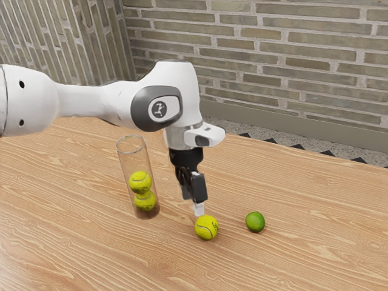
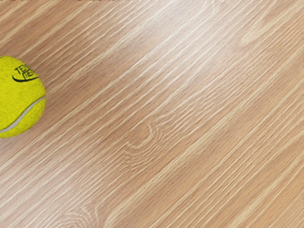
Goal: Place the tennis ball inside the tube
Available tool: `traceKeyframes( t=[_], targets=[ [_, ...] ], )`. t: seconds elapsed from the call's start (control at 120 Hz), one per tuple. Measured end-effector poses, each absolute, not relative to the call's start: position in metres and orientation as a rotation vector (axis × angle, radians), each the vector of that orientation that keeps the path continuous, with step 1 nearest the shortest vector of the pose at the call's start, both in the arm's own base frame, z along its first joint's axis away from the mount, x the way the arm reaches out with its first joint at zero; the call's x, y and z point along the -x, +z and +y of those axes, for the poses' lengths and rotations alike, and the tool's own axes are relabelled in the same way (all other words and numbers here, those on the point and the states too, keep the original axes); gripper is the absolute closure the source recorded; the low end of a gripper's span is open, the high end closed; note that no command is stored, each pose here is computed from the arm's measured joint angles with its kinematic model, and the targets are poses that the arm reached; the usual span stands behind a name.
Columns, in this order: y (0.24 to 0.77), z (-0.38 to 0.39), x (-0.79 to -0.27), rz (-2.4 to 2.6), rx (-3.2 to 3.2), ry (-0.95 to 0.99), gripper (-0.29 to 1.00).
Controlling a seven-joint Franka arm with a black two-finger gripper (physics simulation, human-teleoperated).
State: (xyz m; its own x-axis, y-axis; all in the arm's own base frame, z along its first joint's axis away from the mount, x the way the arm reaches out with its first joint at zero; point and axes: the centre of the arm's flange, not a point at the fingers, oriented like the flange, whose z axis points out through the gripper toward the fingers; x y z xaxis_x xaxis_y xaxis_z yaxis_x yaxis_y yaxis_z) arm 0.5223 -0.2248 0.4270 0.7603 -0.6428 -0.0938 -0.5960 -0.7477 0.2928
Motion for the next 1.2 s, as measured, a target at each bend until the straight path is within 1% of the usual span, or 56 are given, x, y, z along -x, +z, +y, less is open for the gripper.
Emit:
traceKeyframes(
  t=[0.133,0.342,0.433,0.65,0.733,0.8,0.833,0.908,0.967,1.2],
  targets=[
    [0.382,-0.225,-0.535,-0.91,-2.709,-0.308,0.0],
    [0.338,-0.224,-0.552,-0.886,-2.778,-0.308,0.0],
    [0.328,-0.227,-0.566,-0.894,-2.802,-0.274,0.0],
    [0.297,-0.22,-0.576,-0.848,-2.831,-0.291,0.0],
    [0.289,-0.22,-0.577,-0.834,-2.835,-0.302,0.03],
    [0.283,-0.217,-0.579,-0.818,-2.843,-0.306,-0.01],
    [0.283,-0.216,-0.582,-0.81,-2.848,-0.3,0.01],
    [0.281,-0.21,-0.593,-0.78,-2.858,-0.279,0.1],
    [0.273,-0.204,-0.599,-0.756,-2.865,-0.277,0.14],
    [0.262,-0.207,-0.606,-0.723,-2.871,-0.216,0.16]
  ],
)
